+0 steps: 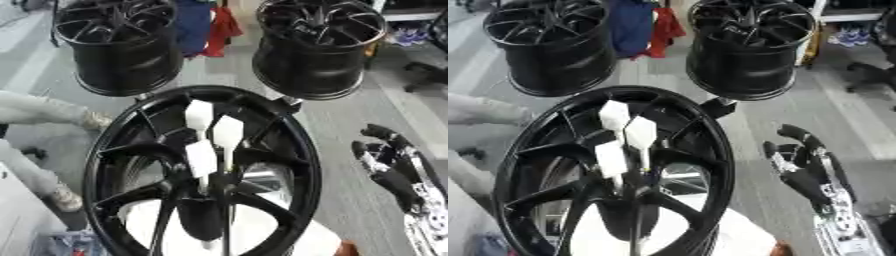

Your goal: Pull the pin out of the wheel hub.

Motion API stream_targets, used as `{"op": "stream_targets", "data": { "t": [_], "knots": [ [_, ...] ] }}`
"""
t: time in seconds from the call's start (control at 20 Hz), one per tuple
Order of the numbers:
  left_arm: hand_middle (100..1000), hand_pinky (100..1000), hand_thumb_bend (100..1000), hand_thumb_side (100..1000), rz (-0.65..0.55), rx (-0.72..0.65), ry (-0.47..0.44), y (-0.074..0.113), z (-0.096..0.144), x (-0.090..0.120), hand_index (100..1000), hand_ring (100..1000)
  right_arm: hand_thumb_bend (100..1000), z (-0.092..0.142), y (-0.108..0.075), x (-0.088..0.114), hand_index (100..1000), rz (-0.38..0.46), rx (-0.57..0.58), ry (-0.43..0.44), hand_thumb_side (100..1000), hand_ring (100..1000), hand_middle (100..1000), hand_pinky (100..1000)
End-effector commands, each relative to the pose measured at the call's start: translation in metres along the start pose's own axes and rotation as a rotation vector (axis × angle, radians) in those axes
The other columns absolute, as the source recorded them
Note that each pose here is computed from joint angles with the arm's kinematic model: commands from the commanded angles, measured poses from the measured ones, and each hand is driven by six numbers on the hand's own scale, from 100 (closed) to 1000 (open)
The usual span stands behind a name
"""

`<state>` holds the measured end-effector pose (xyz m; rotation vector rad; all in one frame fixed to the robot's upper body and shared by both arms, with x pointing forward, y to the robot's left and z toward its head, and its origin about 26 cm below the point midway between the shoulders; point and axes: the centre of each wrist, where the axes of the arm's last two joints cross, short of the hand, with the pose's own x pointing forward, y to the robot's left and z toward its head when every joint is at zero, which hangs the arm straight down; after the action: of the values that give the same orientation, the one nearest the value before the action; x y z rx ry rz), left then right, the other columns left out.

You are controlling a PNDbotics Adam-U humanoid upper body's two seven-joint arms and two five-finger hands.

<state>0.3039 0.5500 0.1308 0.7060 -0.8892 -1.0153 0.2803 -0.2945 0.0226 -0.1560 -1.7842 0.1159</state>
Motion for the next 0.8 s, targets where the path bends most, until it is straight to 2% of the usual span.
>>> {"op": "stream_targets", "data": {
  "t": [0.05, 0.1, 0.15, 0.35, 0.55, 0.8],
  "knots": [
    [835, 751, 496, 552, -0.024, 0.08, 0.025, 0.013, 0.005, -0.003, 914, 784, 369, -0.004, -0.002, 0.006, 827, 0.004, 0.004, -0.024, 307, 644, 769, 632],
    [835, 751, 496, 552, -0.03, 0.089, 0.027, 0.011, 0.005, -0.004, 914, 784, 369, -0.004, -0.002, 0.006, 827, 0.004, 0.004, -0.024, 307, 644, 769, 632],
    [780, 680, 350, 551, -0.034, 0.098, 0.028, 0.009, 0.004, -0.004, 880, 696, 370, -0.004, -0.002, 0.006, 827, 0.004, 0.004, -0.024, 307, 644, 769, 632],
    [735, 631, 189, 548, 0.037, 0.246, -0.113, 0.008, -0.002, 0.014, 841, 632, 370, -0.002, -0.001, 0.004, 826, -0.004, -0.007, -0.02, 305, 644, 769, 632],
    [710, 603, 154, 524, 0.168, 0.391, -0.204, -0.007, 0.001, 0.023, 823, 611, 363, -0.003, 0.0, 0.005, 827, -0.008, -0.01, -0.022, 294, 644, 769, 631],
    [702, 597, 159, 526, 0.341, 0.562, -0.299, -0.03, 0.006, 0.036, 815, 609, 359, -0.005, 0.002, 0.007, 827, -0.012, -0.001, -0.03, 286, 645, 769, 631]
  ]
}}
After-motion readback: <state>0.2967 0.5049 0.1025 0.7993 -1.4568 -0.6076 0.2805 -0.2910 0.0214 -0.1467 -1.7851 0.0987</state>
